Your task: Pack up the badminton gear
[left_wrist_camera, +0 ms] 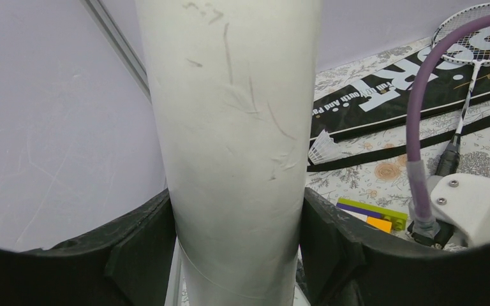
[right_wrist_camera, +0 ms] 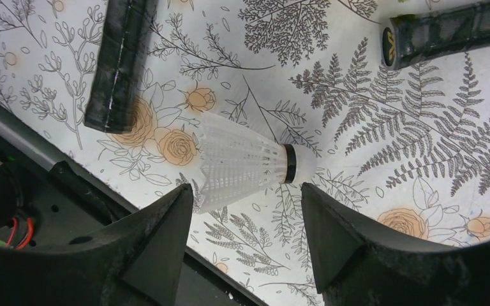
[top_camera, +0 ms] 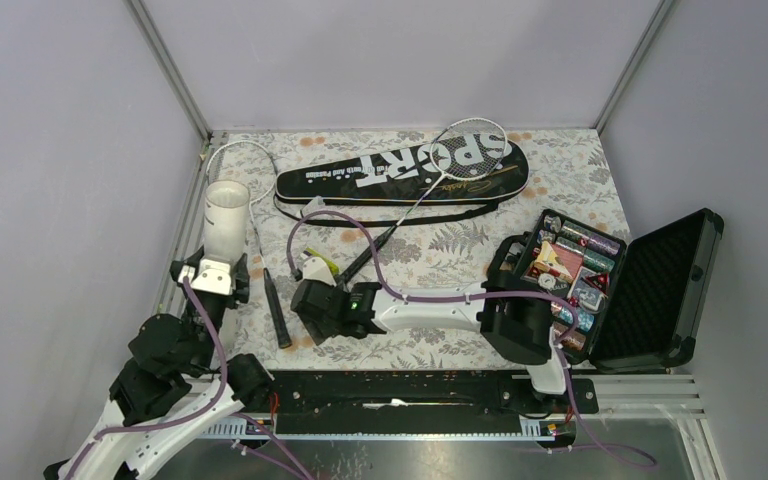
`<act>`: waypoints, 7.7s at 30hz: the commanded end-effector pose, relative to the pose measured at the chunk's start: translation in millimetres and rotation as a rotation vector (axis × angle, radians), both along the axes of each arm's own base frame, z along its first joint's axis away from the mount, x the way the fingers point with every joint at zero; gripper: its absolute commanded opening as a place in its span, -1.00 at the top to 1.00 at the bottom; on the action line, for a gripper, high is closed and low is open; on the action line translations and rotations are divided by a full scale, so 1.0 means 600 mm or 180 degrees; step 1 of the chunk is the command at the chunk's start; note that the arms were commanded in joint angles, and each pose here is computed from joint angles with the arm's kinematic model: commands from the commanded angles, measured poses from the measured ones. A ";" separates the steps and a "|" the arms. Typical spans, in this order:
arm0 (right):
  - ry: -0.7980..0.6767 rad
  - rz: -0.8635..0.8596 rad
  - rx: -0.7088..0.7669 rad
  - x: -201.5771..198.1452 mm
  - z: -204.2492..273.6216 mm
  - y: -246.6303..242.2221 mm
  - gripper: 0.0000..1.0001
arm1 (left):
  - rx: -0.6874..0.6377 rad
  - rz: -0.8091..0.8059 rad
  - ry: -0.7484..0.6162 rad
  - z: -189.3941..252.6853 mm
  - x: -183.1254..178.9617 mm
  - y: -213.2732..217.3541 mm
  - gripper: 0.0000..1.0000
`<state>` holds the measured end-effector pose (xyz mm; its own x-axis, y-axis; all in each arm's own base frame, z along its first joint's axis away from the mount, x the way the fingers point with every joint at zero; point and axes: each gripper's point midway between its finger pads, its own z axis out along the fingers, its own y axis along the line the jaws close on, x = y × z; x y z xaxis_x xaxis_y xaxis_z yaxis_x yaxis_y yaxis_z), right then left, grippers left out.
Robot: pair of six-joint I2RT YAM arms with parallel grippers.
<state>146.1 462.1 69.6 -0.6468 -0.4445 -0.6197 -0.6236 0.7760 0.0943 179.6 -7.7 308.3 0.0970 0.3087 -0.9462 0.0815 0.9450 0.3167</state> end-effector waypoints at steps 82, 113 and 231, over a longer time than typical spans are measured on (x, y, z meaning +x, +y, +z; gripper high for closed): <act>-0.0562 0.0175 0.2494 -0.008 0.483 -0.248 1.00 | 0.1083 -0.3012 0.0251 -0.094 -0.040 -0.310 0.48; -0.0467 0.0058 0.2219 0.027 0.408 -0.194 0.98 | 0.1009 -0.3039 0.0263 -0.091 -0.044 -0.311 0.51; -0.2372 -0.0927 0.2486 0.074 0.336 -0.454 -0.18 | -0.0406 0.1571 0.2804 -0.372 0.478 -0.150 0.01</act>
